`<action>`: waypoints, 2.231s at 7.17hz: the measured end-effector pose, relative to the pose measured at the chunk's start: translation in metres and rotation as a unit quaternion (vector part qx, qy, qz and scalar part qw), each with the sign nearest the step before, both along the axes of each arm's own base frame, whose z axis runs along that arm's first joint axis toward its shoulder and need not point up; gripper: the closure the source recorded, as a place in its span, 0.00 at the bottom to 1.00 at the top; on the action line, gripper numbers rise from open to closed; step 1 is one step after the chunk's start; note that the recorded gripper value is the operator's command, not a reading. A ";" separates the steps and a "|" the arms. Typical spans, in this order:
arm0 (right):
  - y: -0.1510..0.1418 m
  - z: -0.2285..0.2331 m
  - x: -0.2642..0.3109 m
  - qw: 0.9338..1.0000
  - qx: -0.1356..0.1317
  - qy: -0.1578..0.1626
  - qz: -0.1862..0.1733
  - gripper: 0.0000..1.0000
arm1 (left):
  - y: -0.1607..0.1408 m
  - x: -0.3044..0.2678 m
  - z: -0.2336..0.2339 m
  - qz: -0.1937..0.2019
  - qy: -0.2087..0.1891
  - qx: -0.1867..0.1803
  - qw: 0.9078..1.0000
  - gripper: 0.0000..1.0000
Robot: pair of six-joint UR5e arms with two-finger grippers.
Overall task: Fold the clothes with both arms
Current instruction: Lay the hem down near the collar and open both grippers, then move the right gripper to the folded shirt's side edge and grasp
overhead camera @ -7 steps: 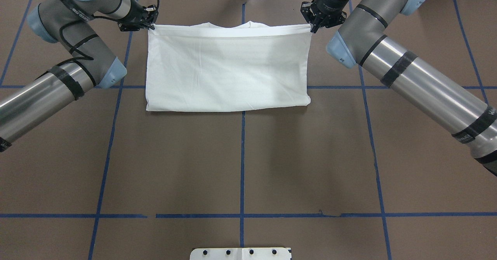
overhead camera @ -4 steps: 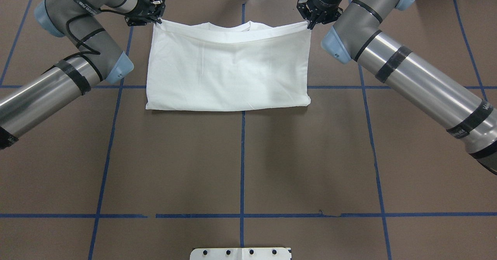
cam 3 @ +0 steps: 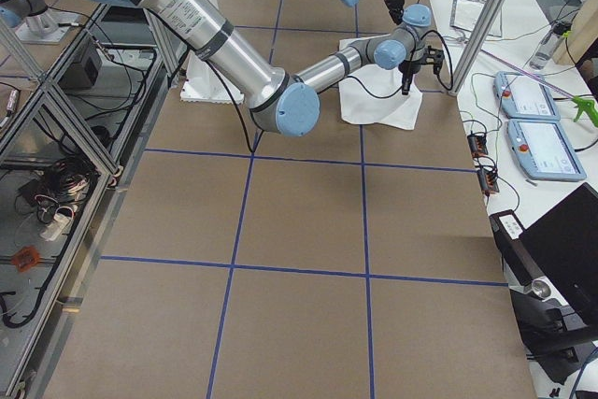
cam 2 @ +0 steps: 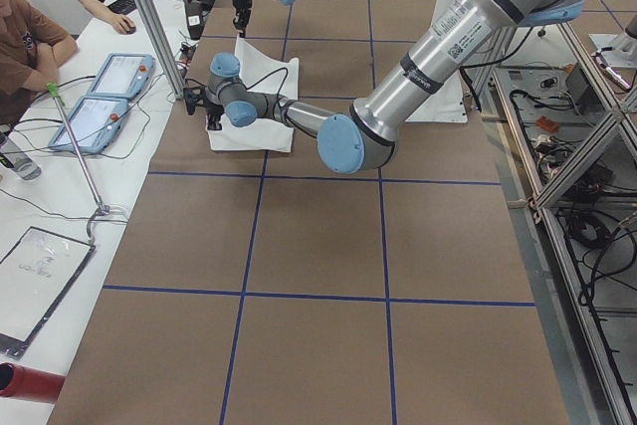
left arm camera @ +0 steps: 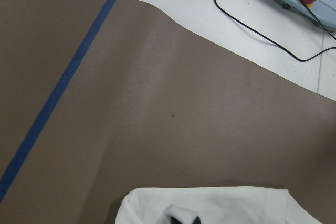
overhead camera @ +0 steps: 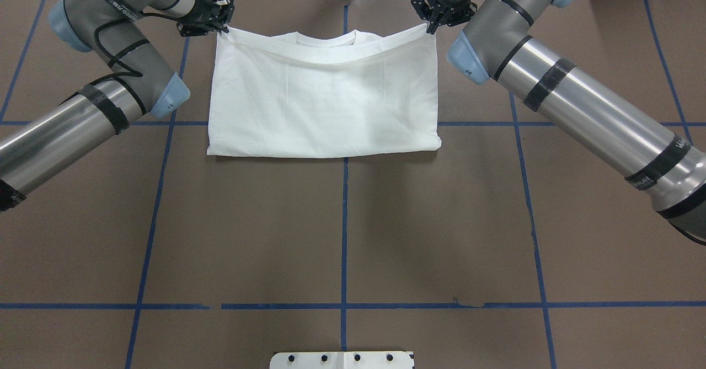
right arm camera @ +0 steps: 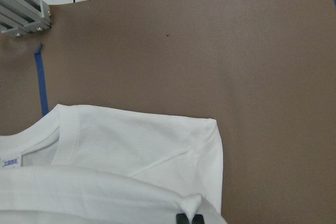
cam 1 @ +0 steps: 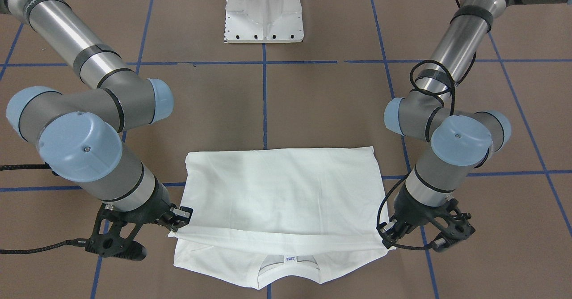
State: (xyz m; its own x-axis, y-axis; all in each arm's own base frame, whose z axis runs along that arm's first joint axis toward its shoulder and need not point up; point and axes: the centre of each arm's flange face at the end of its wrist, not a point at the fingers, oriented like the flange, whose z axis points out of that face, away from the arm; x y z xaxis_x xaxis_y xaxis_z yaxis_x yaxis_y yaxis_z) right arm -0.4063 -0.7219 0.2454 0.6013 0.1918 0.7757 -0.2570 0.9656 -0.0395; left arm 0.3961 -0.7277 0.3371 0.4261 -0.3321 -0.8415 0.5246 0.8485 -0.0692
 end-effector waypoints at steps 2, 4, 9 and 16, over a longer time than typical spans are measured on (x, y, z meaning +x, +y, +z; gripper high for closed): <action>-0.006 0.006 -0.004 1.000 0.007 -0.004 0.001 1.00 | -0.003 -0.004 0.001 -0.004 -0.003 -0.006 1.000 1.00; -0.006 0.007 -0.004 1.000 0.009 -0.006 0.001 0.05 | -0.003 -0.004 0.000 -0.003 -0.003 -0.005 1.000 0.30; -0.002 0.004 -0.009 1.000 0.027 0.000 -0.002 0.00 | -0.002 -0.005 -0.006 -0.004 -0.001 -0.001 1.000 0.01; 0.159 0.093 -0.056 0.997 0.029 0.000 -0.075 0.07 | 0.016 -0.018 -0.019 -0.005 0.006 0.009 1.000 0.01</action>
State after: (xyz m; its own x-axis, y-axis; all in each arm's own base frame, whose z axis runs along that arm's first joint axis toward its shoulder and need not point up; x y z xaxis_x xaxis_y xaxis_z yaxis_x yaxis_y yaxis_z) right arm -0.4618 -0.5632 0.3381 0.6196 0.0537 0.7831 -0.1090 0.9939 0.0180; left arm 0.3785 -0.7120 0.3186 0.4124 -0.3218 -0.8523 0.5328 0.8440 -0.0608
